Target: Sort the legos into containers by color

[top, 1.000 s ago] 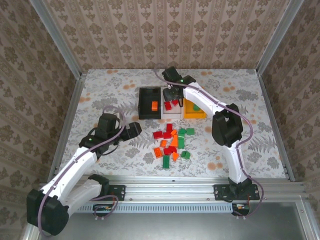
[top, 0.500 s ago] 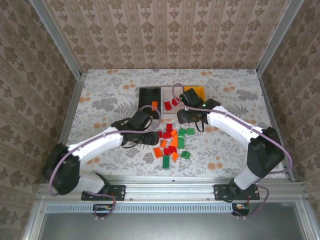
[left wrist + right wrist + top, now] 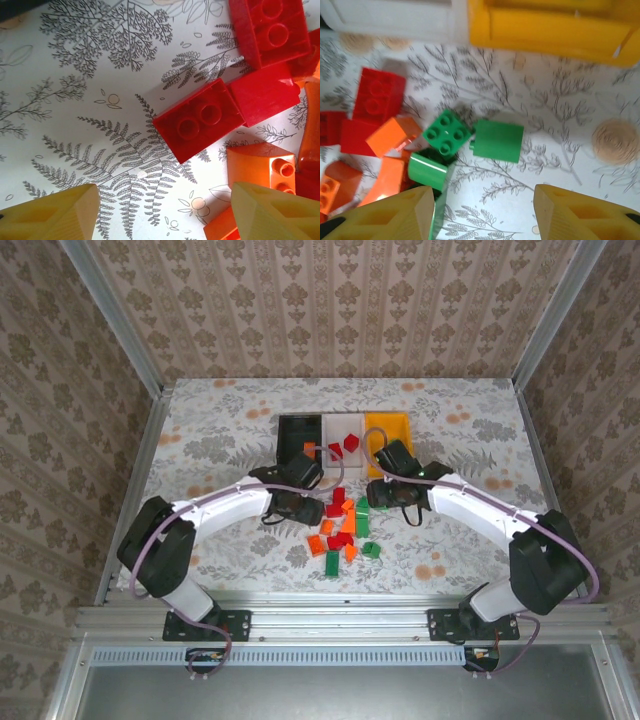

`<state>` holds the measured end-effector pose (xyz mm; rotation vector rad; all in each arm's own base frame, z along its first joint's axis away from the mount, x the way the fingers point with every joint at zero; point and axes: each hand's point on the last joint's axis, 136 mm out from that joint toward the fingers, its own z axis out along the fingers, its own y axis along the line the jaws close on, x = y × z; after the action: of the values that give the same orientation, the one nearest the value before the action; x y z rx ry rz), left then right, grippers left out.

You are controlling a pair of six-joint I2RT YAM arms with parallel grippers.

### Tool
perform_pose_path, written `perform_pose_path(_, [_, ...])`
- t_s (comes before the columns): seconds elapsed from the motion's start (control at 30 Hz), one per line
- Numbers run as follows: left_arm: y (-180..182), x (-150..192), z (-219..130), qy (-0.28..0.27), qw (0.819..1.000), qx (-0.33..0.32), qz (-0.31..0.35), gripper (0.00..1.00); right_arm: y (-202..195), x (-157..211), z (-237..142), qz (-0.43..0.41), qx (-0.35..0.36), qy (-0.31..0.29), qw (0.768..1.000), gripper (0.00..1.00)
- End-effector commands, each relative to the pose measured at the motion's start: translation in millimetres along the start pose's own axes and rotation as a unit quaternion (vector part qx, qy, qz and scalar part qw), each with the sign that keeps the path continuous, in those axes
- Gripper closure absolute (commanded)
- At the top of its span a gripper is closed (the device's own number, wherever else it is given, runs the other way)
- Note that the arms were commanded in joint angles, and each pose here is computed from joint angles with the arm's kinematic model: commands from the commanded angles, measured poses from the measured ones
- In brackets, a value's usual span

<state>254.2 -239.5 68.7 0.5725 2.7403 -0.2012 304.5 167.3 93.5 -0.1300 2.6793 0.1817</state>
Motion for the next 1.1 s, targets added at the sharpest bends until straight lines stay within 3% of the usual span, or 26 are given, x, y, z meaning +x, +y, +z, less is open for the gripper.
perform_pose_path(0.0, [12.3,0.2,-10.4,-0.015,1.000,-0.013,-0.012,0.28,0.9,6.8,17.3,0.019,0.003,0.008,1.000,0.44])
perform_pose_path(0.13, [17.7,-4.0,-26.7,-0.036,0.999,-0.013,-0.018,0.27,1.3,10.8,36.5,0.009,0.007,0.025,1.000,0.47])
perform_pose_path(0.3, [22.7,-5.8,-40.8,-0.055,0.998,-0.007,-0.025,0.26,4.3,15.1,53.6,0.001,0.008,0.046,0.999,0.44])
perform_pose_path(0.6, [26.2,-2.2,-43.5,-0.064,0.997,0.001,-0.035,0.25,-11.6,12.8,65.0,-0.014,0.058,0.047,0.997,0.43])
perform_pose_path(0.87, [25.6,-4.0,-42.1,-0.064,0.997,0.003,-0.037,0.25,-5.1,7.6,82.6,-0.005,0.042,0.048,0.998,0.39])
perform_pose_path(1.07, [28.0,-0.3,-42.1,-0.063,0.997,0.001,-0.039,0.25,-16.0,8.1,82.5,-0.001,0.068,0.043,0.997,0.50])
